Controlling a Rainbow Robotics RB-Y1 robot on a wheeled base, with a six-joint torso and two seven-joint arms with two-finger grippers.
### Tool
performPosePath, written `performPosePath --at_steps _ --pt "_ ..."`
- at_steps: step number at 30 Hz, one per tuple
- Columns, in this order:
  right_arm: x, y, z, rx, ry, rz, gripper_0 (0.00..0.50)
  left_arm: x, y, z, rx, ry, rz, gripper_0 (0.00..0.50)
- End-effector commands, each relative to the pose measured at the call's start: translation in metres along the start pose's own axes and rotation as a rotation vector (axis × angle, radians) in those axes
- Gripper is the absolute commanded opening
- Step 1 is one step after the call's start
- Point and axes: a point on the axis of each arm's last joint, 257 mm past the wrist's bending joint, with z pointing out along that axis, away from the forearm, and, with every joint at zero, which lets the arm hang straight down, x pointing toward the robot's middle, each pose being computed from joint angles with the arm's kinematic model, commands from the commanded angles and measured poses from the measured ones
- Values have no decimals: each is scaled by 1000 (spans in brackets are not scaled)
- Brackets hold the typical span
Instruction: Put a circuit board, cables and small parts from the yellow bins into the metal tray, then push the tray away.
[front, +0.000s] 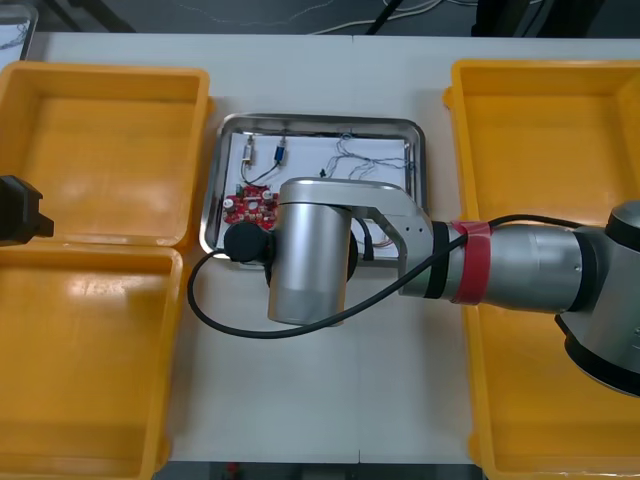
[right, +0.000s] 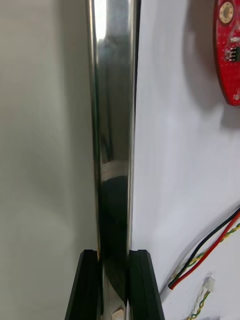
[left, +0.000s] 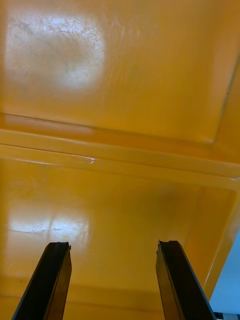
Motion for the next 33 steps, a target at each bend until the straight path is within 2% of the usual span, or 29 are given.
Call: performPosePath --at_steps 1,9,21,28,33 --pt "-24 -46 -13 79 -71 -14 0 -6 15 -11 -38 -28 72 500" --pt "-21 -83 -1 128 -95 -10 0 -6 15 -11 -38 -28 72 500" --pt "-3 -129 12 201 -83 -1 0 -6 15 -11 -38 -28 72 500" --pt "2 -151 17 235 -90 3 0 -6 15 -11 -38 -28 72 500" --pt "6 -168 20 277 -91 -4 0 -6 15 -11 -38 -28 72 500"
